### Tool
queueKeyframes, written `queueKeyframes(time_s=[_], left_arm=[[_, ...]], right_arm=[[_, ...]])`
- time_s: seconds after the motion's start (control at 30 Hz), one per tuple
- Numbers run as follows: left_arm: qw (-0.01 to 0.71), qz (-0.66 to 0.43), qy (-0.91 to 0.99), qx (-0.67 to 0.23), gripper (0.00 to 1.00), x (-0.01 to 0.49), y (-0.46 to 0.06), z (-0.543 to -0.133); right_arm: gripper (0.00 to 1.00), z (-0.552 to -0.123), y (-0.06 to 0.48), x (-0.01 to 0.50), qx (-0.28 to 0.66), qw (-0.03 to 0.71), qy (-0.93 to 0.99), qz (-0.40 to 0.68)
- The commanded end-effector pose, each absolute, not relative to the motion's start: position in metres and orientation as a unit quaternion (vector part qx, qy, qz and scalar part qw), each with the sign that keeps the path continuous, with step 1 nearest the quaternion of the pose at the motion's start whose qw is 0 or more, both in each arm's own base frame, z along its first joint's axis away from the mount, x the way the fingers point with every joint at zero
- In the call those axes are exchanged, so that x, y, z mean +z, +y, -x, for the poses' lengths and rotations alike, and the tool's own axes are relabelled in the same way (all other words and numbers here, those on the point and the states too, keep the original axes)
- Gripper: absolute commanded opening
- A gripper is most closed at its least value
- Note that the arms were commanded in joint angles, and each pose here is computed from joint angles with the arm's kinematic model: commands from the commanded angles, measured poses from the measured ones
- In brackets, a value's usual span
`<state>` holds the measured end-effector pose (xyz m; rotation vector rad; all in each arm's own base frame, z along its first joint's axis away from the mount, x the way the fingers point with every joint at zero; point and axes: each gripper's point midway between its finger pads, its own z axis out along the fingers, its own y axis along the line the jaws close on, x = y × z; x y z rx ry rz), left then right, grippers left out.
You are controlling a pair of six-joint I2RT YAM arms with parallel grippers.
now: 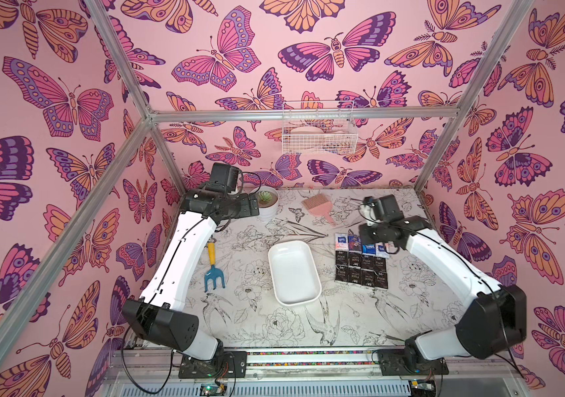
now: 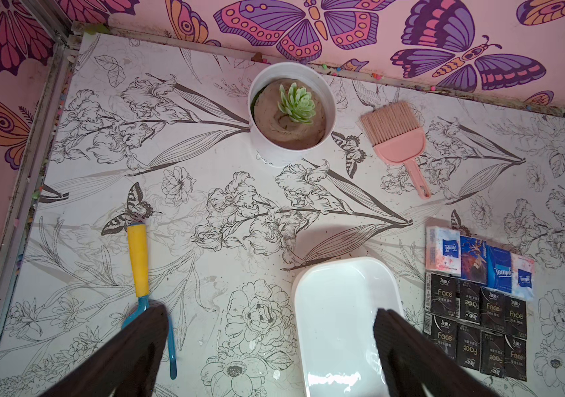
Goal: Take the pocket tissues out of the storage box
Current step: Pick up the pocket tissues from the storage box, then place the pocket tissues at the center of the board.
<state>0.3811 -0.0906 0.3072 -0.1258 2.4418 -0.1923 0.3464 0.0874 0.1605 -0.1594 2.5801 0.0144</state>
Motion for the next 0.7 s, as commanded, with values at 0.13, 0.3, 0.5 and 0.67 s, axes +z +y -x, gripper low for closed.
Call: queueKeyframes(time_s=[0.13, 0.3, 0.5, 0.67], left_arm=[[0.347, 0.022, 0.933, -0.092, 1.00, 0.320, -0.109, -0.381], [0.348, 0.012, 0.932, -0.096, 1.00, 0.322, -0.120, -0.385], [0.355, 0.012, 0.930, -0.096, 1.00, 0.328, -0.122, -0.385], [0.355, 0.012, 0.930, -0.097, 1.00, 0.327, -0.125, -0.387]], right_arm=[[0.16, -0.288, -0.037, 0.098, -0.095, 0.171, 0.970, -0.146], [0.19, -0.282, -0.039, 0.070, -0.108, 0.113, 0.976, -0.153], [0.27, -0.276, -0.038, 0.050, -0.123, 0.061, 0.982, -0.130], [0.36, -0.283, -0.025, 0.058, -0.105, 0.069, 0.986, -0.113]])
